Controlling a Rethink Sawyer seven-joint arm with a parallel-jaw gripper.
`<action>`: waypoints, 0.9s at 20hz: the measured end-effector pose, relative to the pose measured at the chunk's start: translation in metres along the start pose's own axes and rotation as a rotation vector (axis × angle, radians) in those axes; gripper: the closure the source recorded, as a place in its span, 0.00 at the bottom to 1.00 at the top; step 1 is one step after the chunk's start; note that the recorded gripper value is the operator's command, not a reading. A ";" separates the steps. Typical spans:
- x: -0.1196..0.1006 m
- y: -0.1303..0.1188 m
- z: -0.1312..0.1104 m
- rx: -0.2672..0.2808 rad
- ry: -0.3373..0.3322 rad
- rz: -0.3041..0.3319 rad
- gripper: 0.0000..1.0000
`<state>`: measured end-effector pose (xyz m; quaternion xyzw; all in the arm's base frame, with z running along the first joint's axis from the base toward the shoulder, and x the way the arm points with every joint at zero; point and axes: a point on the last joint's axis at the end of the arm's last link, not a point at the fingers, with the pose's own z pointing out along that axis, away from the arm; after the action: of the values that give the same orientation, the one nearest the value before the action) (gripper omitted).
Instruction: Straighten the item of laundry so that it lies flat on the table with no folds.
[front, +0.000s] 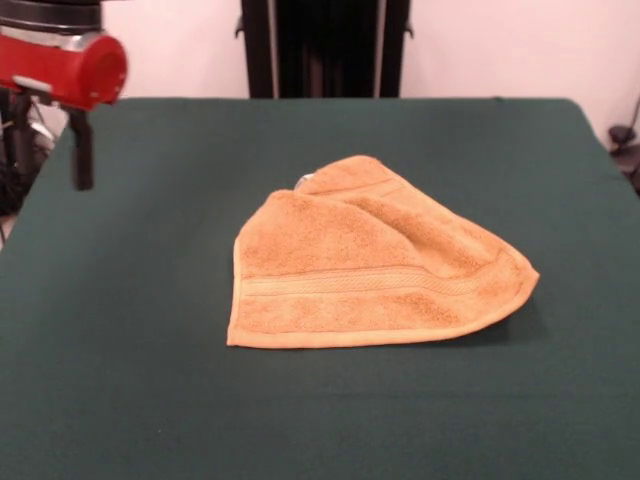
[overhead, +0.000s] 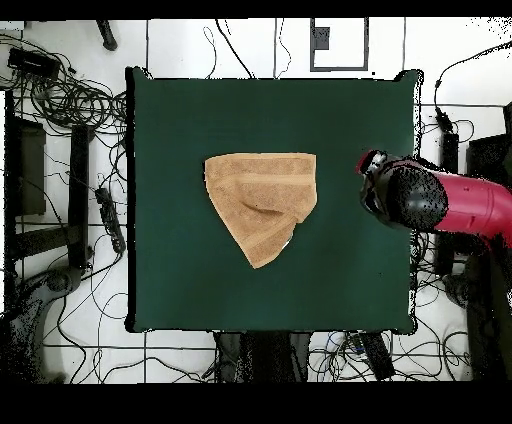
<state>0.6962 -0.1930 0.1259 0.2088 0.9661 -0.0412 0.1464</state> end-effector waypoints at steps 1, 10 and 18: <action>0.002 0.012 -0.001 -0.005 0.000 -0.016 0.00; 0.013 0.079 -0.009 -0.045 0.006 -0.080 0.00; 0.028 0.133 -0.021 -0.076 0.046 -0.105 0.00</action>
<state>0.7216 -0.0586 0.1351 0.1530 0.9797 -0.0071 0.1294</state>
